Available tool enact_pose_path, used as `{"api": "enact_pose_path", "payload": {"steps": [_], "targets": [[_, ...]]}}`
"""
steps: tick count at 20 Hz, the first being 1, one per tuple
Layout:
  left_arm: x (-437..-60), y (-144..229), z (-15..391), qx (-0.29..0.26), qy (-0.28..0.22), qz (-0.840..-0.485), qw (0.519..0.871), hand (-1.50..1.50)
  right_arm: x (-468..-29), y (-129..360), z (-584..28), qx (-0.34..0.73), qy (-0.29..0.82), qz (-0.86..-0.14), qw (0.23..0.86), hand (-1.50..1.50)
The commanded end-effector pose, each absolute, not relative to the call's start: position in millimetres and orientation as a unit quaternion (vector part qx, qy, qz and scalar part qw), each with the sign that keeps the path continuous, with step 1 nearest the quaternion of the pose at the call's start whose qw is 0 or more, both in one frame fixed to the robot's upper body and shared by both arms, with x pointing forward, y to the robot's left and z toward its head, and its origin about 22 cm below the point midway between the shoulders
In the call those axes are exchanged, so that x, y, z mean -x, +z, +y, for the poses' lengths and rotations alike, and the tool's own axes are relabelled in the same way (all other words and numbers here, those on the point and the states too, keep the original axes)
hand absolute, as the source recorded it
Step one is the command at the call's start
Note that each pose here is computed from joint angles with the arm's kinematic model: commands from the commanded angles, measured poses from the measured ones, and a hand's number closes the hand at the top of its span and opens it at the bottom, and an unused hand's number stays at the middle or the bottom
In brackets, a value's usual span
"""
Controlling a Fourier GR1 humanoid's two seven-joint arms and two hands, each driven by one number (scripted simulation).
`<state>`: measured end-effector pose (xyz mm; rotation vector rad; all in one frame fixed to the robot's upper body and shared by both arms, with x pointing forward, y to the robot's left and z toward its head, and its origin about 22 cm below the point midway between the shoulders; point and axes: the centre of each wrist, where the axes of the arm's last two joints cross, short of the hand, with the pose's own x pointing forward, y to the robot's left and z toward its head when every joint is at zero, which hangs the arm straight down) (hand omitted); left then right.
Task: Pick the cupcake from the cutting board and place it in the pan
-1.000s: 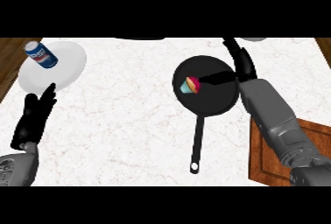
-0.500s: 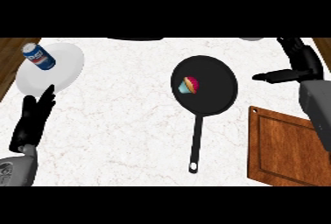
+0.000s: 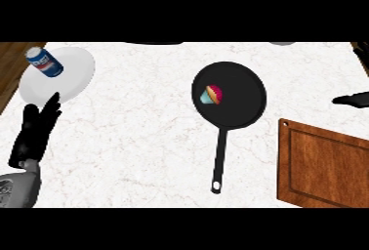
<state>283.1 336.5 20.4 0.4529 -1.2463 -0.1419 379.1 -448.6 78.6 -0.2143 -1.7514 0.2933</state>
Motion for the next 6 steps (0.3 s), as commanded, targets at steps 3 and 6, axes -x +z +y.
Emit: {"api": "enact_pose_path", "payload": {"steps": [3, 6], "targets": [[-280.4, 13.7, 340.0, -0.216, -0.064, -0.576, 0.786, 0.00, -351.4, 100.9, -496.1, 0.097, 0.147, -0.766, 0.618, -1.50], [-285.2, 16.0, 332.6, -0.202, -0.066, -0.583, 0.784, 0.00, -339.8, 102.0, -509.4, 0.104, 0.136, -0.763, 0.623, -1.50]]}}
